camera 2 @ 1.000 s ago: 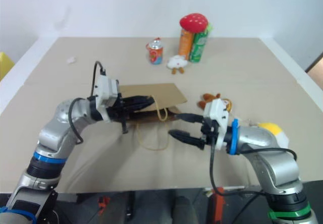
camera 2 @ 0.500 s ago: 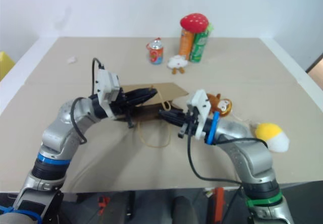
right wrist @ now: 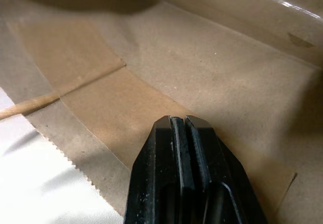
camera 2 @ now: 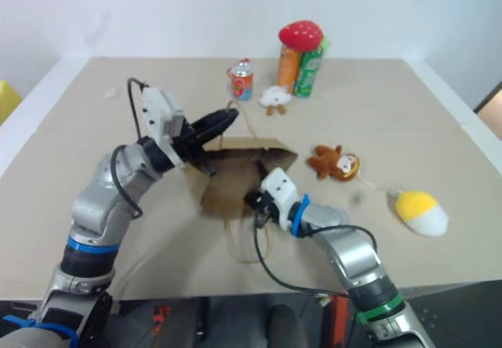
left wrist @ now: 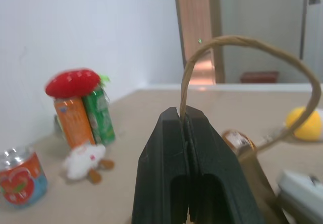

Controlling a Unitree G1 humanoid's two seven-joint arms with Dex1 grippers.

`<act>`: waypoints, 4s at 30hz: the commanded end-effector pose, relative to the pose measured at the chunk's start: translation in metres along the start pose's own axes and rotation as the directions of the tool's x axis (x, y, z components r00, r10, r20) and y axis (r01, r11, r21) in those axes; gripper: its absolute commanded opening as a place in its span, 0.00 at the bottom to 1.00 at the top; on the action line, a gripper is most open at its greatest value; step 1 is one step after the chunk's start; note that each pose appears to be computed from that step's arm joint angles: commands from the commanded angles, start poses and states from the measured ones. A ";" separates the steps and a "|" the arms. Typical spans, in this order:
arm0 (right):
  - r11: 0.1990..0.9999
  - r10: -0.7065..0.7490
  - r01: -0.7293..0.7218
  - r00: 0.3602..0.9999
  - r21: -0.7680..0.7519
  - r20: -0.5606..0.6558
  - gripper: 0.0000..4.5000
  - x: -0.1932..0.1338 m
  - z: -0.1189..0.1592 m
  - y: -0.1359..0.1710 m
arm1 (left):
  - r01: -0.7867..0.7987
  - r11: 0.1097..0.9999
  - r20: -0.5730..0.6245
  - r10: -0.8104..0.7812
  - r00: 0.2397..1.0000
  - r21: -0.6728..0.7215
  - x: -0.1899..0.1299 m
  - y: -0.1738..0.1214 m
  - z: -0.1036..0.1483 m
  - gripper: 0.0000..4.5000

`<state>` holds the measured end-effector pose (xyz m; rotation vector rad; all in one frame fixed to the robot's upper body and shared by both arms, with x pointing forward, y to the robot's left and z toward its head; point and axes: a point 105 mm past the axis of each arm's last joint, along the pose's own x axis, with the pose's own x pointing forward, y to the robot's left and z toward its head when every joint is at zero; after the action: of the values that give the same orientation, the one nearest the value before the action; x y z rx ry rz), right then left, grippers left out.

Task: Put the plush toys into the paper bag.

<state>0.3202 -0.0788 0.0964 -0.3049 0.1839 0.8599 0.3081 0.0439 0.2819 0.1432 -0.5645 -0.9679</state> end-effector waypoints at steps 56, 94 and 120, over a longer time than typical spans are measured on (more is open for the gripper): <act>0.950 -0.308 0.286 0.927 0.127 0.216 0.99 -0.110 0.075 -0.105 | -0.036 0.964 -0.020 0.043 0.999 0.264 -0.010 0.004 -0.014 0.00; 0.988 -0.153 0.156 0.978 -0.014 0.140 0.03 -0.125 0.087 -0.098 | -0.176 0.984 -0.014 0.176 0.984 -0.010 -0.003 0.014 -0.007 0.00; 0.947 0.316 -0.299 0.932 -0.118 0.176 0.03 -0.041 0.135 -0.031 | -0.174 0.985 0.003 0.174 0.985 -0.021 0.002 0.007 -0.003 0.00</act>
<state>0.3145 -0.0889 0.2343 -0.2028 0.0611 1.2211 0.3264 0.0496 0.2673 0.0677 -0.4959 -0.7928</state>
